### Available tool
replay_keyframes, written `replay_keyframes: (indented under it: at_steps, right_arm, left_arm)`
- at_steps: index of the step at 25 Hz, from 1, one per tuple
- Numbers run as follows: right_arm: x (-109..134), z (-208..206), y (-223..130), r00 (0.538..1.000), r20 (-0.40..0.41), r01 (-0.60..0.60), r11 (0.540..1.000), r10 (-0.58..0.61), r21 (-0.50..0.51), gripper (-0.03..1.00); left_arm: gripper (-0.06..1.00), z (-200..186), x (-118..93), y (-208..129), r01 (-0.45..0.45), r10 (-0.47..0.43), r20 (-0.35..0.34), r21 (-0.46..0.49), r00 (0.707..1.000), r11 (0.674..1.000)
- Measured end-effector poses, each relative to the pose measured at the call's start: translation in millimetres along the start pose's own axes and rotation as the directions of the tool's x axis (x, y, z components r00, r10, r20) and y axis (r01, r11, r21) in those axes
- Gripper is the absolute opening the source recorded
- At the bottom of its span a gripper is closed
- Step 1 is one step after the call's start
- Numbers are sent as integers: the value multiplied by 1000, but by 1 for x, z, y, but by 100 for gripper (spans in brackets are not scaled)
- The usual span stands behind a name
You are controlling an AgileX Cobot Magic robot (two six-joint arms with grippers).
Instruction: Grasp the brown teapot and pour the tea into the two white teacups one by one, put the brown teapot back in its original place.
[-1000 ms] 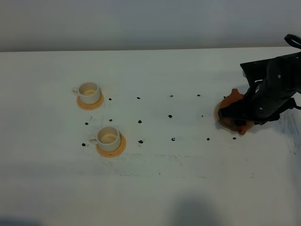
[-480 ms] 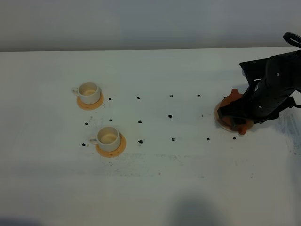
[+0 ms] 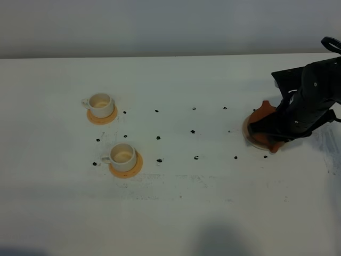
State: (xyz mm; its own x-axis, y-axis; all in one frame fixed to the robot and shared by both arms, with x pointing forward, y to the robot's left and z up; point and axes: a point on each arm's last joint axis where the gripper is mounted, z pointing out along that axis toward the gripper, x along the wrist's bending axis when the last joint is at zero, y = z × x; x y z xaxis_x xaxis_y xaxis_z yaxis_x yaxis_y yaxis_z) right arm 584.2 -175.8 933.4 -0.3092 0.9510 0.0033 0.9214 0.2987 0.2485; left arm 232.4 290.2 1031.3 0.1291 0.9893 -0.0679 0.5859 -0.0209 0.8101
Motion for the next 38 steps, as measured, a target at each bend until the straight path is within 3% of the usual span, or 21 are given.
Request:
replay_keyframes:
  at_steps: [2,16,30,38]
  right_arm:
    - [0,0,0,1000,0,20,1000,-20,-3,10]
    - [0,-1,1,999,1,44,999,-44,-14,10]
    - [1,-41,8,999,-1,47,988,-48,-150,10]
    - [32,-53,5,989,-20,139,973,-145,-182,10]
  left_arm:
    - [60,0,0,0,0,0,0,0,1000,1000]
    - [60,0,0,0,0,0,0,0,1000,1000]
    - [60,0,0,0,0,0,0,0,1000,1000]
    - [60,0,0,0,0,0,0,0,1000,1000]
